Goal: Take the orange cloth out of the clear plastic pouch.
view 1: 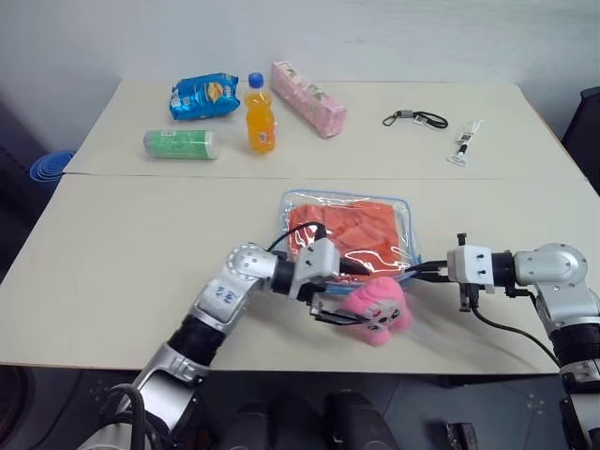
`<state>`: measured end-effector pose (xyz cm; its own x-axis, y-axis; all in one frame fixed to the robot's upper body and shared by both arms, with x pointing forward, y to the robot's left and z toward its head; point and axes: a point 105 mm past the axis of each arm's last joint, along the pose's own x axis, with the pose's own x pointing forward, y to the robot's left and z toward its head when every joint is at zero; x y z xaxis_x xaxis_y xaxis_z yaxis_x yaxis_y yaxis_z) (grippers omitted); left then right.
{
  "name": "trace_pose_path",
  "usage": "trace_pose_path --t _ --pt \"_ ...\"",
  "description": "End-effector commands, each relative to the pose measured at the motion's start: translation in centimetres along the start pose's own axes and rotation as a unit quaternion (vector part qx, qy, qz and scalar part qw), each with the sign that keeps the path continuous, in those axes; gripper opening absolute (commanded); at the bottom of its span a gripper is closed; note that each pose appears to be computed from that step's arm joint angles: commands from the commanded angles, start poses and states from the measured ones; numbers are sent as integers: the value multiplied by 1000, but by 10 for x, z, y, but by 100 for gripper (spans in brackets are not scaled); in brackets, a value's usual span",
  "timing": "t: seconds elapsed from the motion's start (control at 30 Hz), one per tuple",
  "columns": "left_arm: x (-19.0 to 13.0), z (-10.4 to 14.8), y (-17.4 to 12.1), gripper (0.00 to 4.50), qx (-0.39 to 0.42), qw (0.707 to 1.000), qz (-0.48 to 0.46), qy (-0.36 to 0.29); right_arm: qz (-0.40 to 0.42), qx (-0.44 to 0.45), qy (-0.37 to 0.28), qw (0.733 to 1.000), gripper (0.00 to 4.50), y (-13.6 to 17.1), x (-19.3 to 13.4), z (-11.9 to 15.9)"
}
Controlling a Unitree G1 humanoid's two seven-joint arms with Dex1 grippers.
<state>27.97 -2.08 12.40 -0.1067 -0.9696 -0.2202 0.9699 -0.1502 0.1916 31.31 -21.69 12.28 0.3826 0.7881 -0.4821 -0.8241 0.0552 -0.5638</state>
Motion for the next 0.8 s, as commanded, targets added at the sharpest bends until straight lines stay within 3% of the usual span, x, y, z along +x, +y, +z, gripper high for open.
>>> trace_pose_path --t 0.03,0.27,0.4,0.8 --pt "11 5 -2 305 7 1000 -11 -10 -18 -5 -7 1000 0 -3 -4 6" --pt "-6 5 -6 98 -2 1000 -26 -17 -35 7 1 999 0 -1 -10 -1" --pt "-55 -6 -8 3 -12 1000 -17 -4 -44 12 9 999 0 -2 -19 -8" --pt "-218 -39 10 0 -101 977 166 86 -46 -8 10 999 0 -1 -28 -15"
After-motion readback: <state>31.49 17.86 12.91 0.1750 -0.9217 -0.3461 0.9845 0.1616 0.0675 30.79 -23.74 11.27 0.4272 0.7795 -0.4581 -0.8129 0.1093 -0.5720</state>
